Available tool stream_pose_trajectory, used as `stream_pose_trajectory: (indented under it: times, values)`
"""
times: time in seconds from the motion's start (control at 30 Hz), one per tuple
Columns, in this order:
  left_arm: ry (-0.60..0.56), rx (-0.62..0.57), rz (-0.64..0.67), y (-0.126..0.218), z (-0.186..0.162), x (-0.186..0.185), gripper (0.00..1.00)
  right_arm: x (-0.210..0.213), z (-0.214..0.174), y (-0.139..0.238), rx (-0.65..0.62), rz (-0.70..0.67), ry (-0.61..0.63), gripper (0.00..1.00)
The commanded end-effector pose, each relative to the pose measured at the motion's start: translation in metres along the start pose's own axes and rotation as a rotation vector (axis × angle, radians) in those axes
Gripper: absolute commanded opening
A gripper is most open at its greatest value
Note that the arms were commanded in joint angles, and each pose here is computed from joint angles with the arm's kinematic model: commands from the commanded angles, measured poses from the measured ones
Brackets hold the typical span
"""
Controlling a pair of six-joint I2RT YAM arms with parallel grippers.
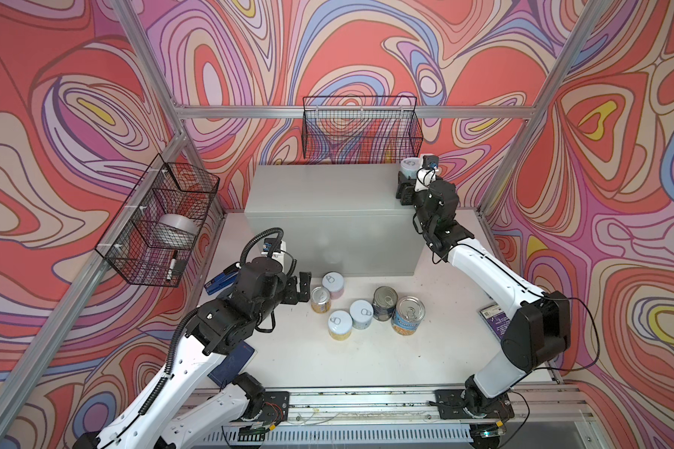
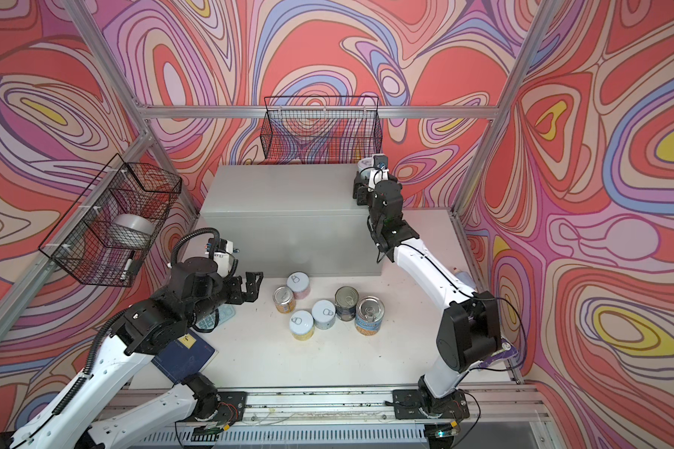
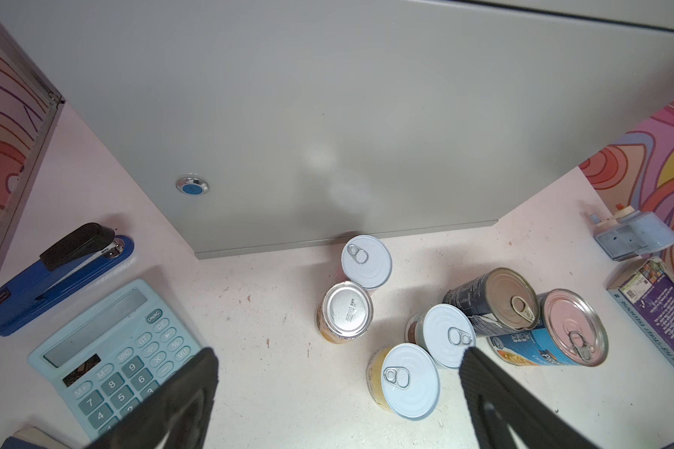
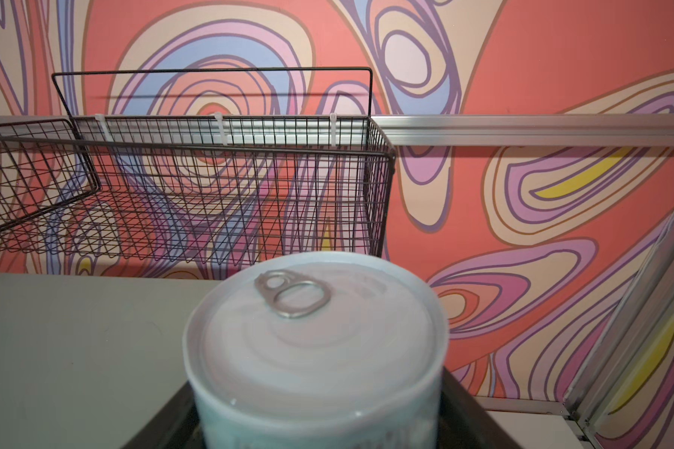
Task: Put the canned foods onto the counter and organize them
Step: 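Lower the pale-blue can onto the far cabinet corner and open the right gripper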
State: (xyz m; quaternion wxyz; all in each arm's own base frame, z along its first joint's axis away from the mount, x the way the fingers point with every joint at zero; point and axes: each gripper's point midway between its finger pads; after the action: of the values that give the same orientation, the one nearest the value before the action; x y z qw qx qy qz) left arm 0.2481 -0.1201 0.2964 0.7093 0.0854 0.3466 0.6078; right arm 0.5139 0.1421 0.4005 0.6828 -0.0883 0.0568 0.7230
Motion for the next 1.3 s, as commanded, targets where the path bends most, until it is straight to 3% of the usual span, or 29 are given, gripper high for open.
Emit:
stream_pose_trajectory:
  times: [0.0, 0.3, 0.5, 0.7, 0.9, 1.13, 1.27]
  values:
    - [-0.006, -0.018, -0.01, -0.001, 0.004, -0.002, 1.0, 0.003, -0.036, 0.001, 0.125, 0.015, 0.007, 0.69]
    - [-0.011, -0.012, 0.002, -0.003, 0.002, 0.0, 1.0, 0.005, -0.034, 0.005, 0.117, 0.034, -0.006, 0.98]
    - [-0.008, -0.013, 0.004, -0.004, 0.002, 0.0, 1.0, 0.0, -0.026, 0.011, 0.11, 0.026, -0.012, 0.99]
    - [-0.006, -0.011, 0.027, -0.008, -0.001, 0.005, 1.0, -0.017, 0.001, 0.037, 0.051, -0.002, -0.05, 0.99]
    - [0.023, 0.014, 0.052, -0.011, -0.008, 0.01, 1.0, -0.03, 0.009, 0.065, 0.081, -0.012, -0.08, 0.98]
    - [0.044, 0.146, 0.056, -0.03, -0.05, 0.018, 1.0, -0.044, -0.015, 0.105, 0.095, -0.042, -0.02, 0.99]
    - [0.053, 0.277, -0.007, -0.045, -0.089, 0.013, 0.99, -0.054, -0.031, 0.124, 0.137, -0.081, -0.027, 0.98]
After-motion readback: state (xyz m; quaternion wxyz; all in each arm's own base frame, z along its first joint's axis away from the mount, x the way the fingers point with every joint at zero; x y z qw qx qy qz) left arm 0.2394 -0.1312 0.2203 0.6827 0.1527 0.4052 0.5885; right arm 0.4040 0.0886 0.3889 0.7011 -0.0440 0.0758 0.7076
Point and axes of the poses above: each gripper's point midway between its finger pads, its own y axis back along the fingers, its own x axis along the line the jaws close on, z = x × y, and after that the axes turned 13 degrees about y, right-handed
